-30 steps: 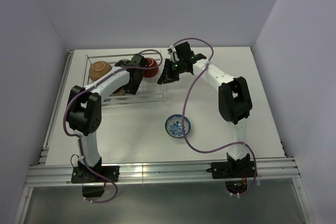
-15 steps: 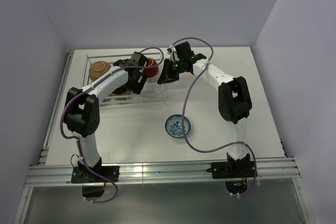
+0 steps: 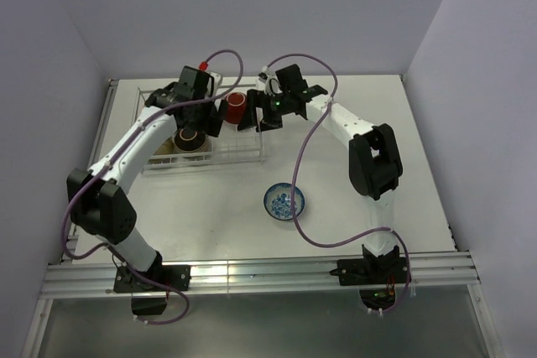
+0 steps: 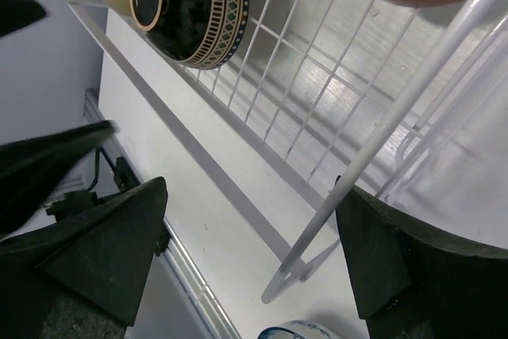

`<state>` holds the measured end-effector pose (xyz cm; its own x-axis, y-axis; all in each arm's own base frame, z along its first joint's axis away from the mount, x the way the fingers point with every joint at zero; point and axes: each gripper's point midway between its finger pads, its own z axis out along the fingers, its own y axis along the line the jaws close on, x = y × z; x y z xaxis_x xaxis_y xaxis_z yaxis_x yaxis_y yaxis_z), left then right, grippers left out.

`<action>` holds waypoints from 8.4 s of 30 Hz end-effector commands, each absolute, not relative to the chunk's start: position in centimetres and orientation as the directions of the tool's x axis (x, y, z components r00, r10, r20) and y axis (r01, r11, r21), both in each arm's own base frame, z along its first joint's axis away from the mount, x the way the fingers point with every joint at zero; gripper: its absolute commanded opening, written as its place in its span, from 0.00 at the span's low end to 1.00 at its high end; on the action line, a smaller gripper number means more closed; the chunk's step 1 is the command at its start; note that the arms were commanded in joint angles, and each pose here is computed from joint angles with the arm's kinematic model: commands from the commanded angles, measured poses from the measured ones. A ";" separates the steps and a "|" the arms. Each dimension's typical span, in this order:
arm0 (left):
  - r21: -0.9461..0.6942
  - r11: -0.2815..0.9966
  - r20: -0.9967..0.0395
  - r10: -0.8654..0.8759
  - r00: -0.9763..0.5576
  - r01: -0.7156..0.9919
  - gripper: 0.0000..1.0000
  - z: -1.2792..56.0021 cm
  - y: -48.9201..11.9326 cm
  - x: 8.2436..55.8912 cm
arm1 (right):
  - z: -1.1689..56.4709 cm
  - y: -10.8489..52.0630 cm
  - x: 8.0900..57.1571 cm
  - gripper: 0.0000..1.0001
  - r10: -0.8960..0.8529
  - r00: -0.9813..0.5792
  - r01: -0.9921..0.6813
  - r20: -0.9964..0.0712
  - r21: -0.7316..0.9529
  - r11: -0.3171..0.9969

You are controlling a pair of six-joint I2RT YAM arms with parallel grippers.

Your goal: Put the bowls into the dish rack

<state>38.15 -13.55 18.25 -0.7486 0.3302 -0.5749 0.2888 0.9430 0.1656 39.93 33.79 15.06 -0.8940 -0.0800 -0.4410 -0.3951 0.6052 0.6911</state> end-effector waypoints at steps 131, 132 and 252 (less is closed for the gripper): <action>-0.732 0.202 -0.675 -0.347 -0.652 0.651 1.00 39.6 -23.6 26.5 | 35.1 32.3 32.8 0.00 -0.111 -0.645 -0.762 -0.757 0.624 0.174; -0.734 0.201 -0.673 -0.349 -0.652 0.649 0.99 39.7 -23.6 26.5 | 34.8 32.3 33.0 0.00 -0.112 -0.650 -0.757 -0.752 0.628 0.181; 0.221 0.953 -0.608 0.300 -0.735 0.207 0.00 18.0 -18.9 40.0 | 21.0 23.2 41.3 0.00 0.198 -0.885 -0.185 -0.420 0.710 0.680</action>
<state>38.69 -18.72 15.42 -0.7758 0.3296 -0.5381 0.2739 0.9441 0.1834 41.29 23.49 19.34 -0.9027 0.1865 -0.3878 -0.1588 0.6932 0.7030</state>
